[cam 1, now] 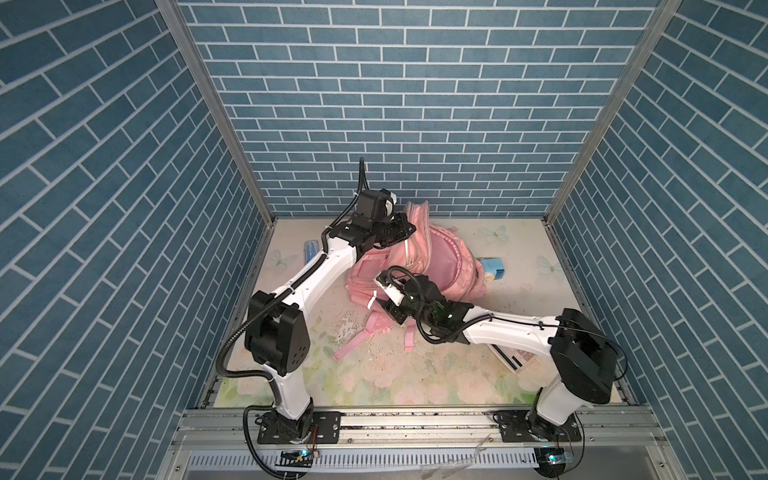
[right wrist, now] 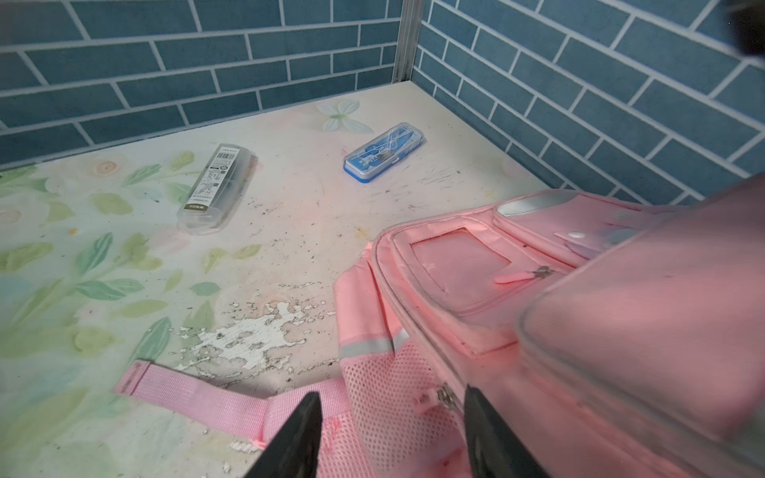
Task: Pack the student bag
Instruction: 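Hold the flap up with left gripper while right gripper releases the zipper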
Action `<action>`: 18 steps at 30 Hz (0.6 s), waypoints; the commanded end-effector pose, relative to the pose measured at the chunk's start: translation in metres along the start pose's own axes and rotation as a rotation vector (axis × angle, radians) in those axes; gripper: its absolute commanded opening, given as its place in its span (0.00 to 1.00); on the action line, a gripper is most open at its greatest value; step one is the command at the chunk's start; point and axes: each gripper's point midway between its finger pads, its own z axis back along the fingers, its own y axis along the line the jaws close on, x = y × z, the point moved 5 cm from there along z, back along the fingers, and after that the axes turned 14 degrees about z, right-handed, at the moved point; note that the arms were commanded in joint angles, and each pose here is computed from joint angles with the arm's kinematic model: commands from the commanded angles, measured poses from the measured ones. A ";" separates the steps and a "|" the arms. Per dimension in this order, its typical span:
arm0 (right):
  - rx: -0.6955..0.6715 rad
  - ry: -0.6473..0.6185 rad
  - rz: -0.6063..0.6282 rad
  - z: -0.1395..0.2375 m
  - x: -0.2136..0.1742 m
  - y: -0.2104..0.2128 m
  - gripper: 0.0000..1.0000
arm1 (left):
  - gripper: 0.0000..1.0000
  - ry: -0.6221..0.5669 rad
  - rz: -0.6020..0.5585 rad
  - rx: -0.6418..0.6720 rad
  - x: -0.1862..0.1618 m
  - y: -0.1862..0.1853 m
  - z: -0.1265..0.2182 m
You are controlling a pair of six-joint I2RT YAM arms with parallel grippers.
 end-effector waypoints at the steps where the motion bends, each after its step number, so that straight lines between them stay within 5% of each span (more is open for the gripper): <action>1: -0.034 0.053 -0.062 0.022 -0.008 -0.014 0.59 | 0.00 -0.011 -0.186 -0.009 0.011 -0.015 0.026; 8: -0.142 0.017 -0.192 0.083 -0.027 -0.057 0.59 | 0.00 0.061 -0.314 0.144 0.004 0.001 0.035; 18: -0.394 0.132 -0.469 0.152 -0.080 -0.130 0.63 | 0.00 0.188 -0.377 0.266 -0.026 0.030 0.036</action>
